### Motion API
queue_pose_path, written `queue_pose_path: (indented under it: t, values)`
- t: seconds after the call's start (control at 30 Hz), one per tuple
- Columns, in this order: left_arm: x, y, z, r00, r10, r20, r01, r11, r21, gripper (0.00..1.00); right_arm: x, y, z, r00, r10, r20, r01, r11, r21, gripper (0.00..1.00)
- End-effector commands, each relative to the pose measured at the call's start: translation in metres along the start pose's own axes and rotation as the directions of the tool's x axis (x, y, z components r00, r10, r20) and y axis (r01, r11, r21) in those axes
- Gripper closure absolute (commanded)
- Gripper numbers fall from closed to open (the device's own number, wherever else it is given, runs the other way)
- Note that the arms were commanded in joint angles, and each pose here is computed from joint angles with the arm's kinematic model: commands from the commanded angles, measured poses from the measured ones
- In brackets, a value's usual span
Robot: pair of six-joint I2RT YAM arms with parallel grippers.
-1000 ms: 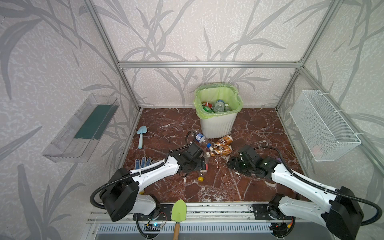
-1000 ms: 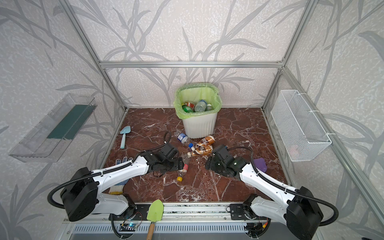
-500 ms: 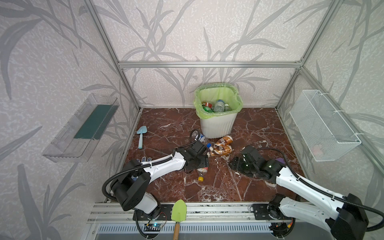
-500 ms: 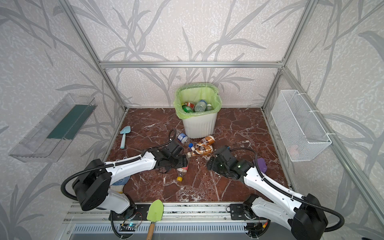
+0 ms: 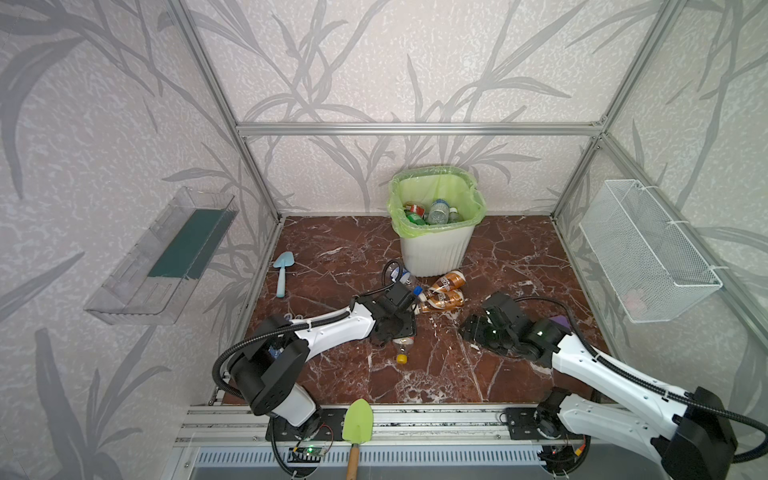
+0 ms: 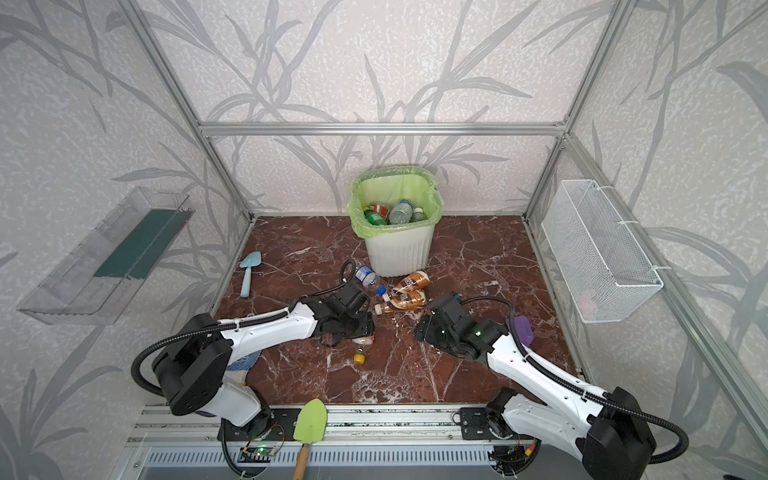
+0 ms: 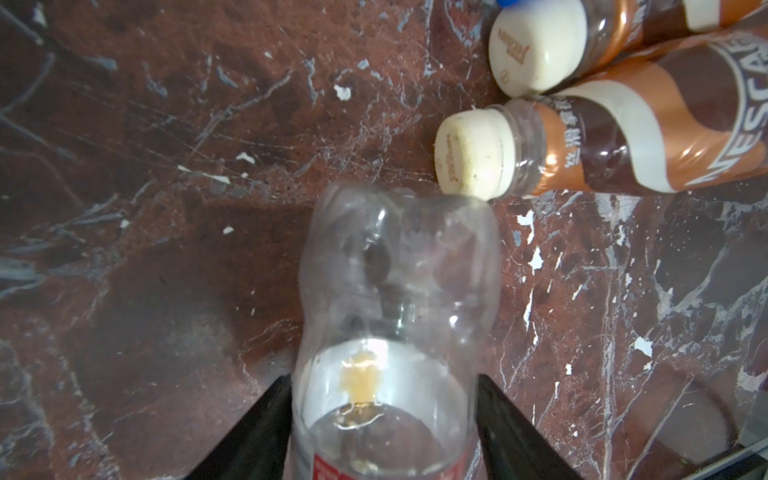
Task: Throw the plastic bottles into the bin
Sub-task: 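Grasp the clear red-labelled bottle with yellow cap using the left gripper, then carry the red-labelled bottle over the bin with the left gripper and release it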
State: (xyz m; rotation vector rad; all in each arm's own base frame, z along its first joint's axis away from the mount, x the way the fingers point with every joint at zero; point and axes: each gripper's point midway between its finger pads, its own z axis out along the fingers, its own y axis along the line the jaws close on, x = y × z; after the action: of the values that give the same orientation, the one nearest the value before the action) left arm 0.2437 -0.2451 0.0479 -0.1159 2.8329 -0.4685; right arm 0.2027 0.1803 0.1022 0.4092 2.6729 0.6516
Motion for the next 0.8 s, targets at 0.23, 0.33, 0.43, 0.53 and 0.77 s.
queue_pose_path:
  t: [0.23, 0.33, 0.43, 0.53, 0.77]
  values:
    - [-0.001, 0.004, -0.007, 1.000, 0.004, 0.014, -0.003, 1.000, -0.023, 0.45, 0.002, -0.003, 0.005, 1.000, 0.001, -0.009, -0.001, 1.000, 0.021, 0.20]
    - [-0.002, 0.009, -0.017, 0.999, -0.006, 0.035, 0.007, 1.000, -0.028, 0.47, 0.001, -0.001, 0.006, 1.000, 0.001, -0.008, -0.001, 1.000, 0.018, 0.20]
    - [-0.005, 0.015, -0.034, 0.998, -0.006, 0.068, 0.009, 0.999, -0.040, 0.48, 0.001, -0.001, 0.007, 1.000, 0.000, -0.012, 0.000, 1.000, 0.018, 0.21]
    - [-0.010, 0.017, -0.053, 0.994, -0.012, 0.112, 0.015, 0.999, -0.029, 0.48, 0.001, 0.000, 0.008, 1.000, -0.001, -0.013, 0.002, 1.000, 0.017, 0.21]
    - [-0.037, 0.005, -0.110, 0.970, -0.003, 0.243, -0.009, 0.999, 0.047, 0.49, -0.002, 0.006, 0.008, 1.000, -0.004, -0.010, 0.004, 1.000, 0.007, 0.21]
